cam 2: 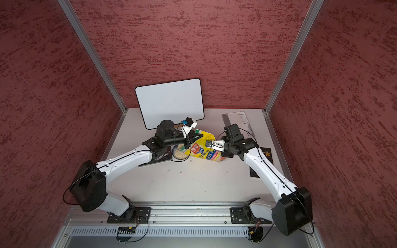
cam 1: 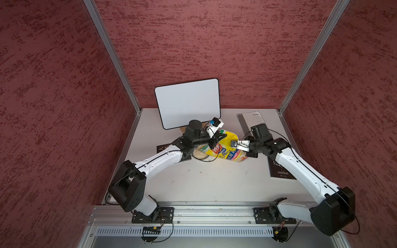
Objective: Pour the oats into the breakfast bowl
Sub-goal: Pour the oats into the bowl.
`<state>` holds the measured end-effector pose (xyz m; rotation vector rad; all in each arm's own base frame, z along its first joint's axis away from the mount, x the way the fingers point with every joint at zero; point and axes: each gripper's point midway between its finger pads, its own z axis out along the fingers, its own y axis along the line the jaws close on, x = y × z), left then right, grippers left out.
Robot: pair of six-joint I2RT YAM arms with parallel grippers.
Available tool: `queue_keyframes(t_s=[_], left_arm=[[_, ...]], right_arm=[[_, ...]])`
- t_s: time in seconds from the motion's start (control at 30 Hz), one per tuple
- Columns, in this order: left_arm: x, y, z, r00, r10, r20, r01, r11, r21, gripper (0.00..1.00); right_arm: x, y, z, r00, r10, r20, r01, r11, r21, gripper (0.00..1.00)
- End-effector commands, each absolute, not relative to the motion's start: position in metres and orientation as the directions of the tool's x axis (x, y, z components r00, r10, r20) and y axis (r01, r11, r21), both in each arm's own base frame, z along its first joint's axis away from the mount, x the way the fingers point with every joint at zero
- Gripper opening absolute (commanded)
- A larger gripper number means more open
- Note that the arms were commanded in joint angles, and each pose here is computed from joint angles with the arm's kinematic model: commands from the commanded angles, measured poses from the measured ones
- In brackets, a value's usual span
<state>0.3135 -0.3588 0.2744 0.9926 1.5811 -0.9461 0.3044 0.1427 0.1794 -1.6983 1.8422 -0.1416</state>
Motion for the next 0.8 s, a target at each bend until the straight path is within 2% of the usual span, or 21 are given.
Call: queue_keyframes(t_s=[0.0, 0.13, 0.57, 0.77], left_arm=[[0.313, -0.367, 0.339, 0.009, 0.02, -1.0, 0.948, 0.316, 0.015, 0.06], [0.315, -0.37, 0.339, 0.01, 0.017, -1.0, 0.95, 0.312, 0.015, 0.06], [0.316, -0.372, 0.341, 0.017, 0.016, -1.0, 0.952, 0.307, 0.022, 0.06], [0.318, -0.373, 0.339, 0.017, 0.02, -1.0, 0.952, 0.305, 0.022, 0.06]], right_arm=[[0.315, 0.137, 0.192, -0.009, -0.912, -0.409, -0.831, 0.235, -0.505, 0.07], [0.313, 0.136, 0.193, -0.016, -0.905, -0.424, -0.832, 0.247, -0.496, 0.16], [0.305, 0.145, 0.227, 0.007, -0.86, -0.51, -0.845, 0.267, -0.463, 0.57], [0.303, 0.159, 0.262, 0.058, -0.799, -0.599, -0.831, 0.293, -0.472, 0.73]])
